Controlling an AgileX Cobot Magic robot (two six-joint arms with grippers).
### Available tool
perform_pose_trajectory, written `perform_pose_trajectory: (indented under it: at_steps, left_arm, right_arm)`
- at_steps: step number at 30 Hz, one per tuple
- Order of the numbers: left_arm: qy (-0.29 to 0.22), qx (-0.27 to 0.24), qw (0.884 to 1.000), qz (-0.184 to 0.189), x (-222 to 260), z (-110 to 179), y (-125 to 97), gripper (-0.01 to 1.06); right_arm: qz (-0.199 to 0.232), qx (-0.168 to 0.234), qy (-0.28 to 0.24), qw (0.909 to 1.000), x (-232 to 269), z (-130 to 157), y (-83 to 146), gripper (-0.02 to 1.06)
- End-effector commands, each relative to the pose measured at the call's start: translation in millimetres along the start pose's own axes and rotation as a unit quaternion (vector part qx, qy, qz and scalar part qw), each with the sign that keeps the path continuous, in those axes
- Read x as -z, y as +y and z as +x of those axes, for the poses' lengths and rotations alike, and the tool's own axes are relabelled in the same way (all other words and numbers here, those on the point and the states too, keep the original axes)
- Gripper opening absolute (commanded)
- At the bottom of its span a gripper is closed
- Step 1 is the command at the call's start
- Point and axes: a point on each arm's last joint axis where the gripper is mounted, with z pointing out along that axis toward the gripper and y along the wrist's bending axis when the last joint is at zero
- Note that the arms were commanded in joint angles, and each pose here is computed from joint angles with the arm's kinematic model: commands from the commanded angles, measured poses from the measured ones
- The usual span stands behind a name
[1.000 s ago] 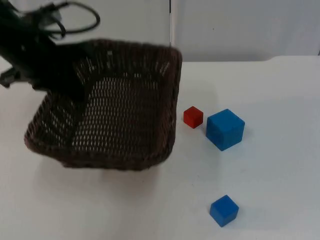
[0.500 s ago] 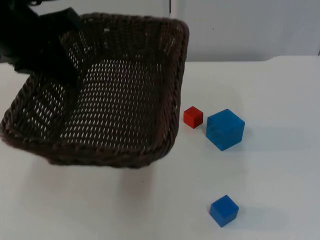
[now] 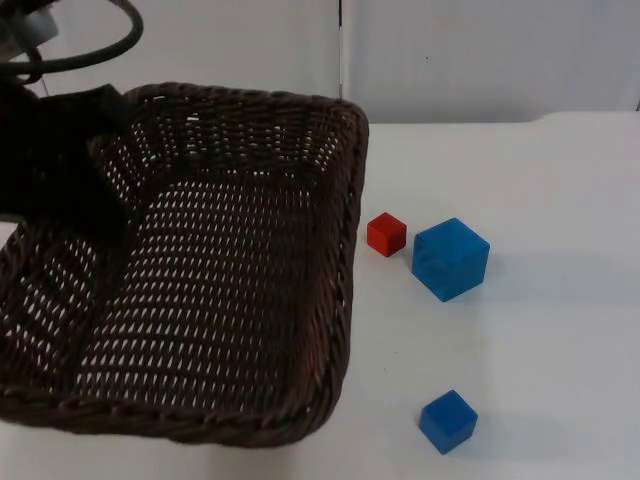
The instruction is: Pick up the basket with the left hand and place the largest block into the basket with the right hand.
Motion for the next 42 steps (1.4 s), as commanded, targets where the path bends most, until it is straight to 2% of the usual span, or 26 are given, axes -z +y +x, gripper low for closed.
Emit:
perform_pose_trajectory:
  at_steps: [1,7,33,36,42]
  left_arm:
    - [-0.011,0.013,1.000,0.017,6,7,-5,0.00]
    - [-0.019,0.014,1.000,0.014,10,17,-5,0.00]
    - [-0.017,0.023,0.999,0.024,10,17,-7,0.00]
    - [-0.013,0.023,0.999,0.025,10,18,-7,0.00]
    - [-0.010,0.024,0.999,0.028,10,19,-7,0.00]
  right_arm:
    - [0.004,0.007,-0.003,1.0000,0,0,0,1.05]
    - [0.004,0.007,-0.003,1.0000,0,0,0,1.05]
    - [0.002,0.006,-0.013,0.9999,2,-3,0,1.05]
    - [0.009,0.009,-0.044,0.9990,8,-11,-1,1.05]
    - [0.011,0.014,-0.020,0.9997,-4,-38,-2,1.05]
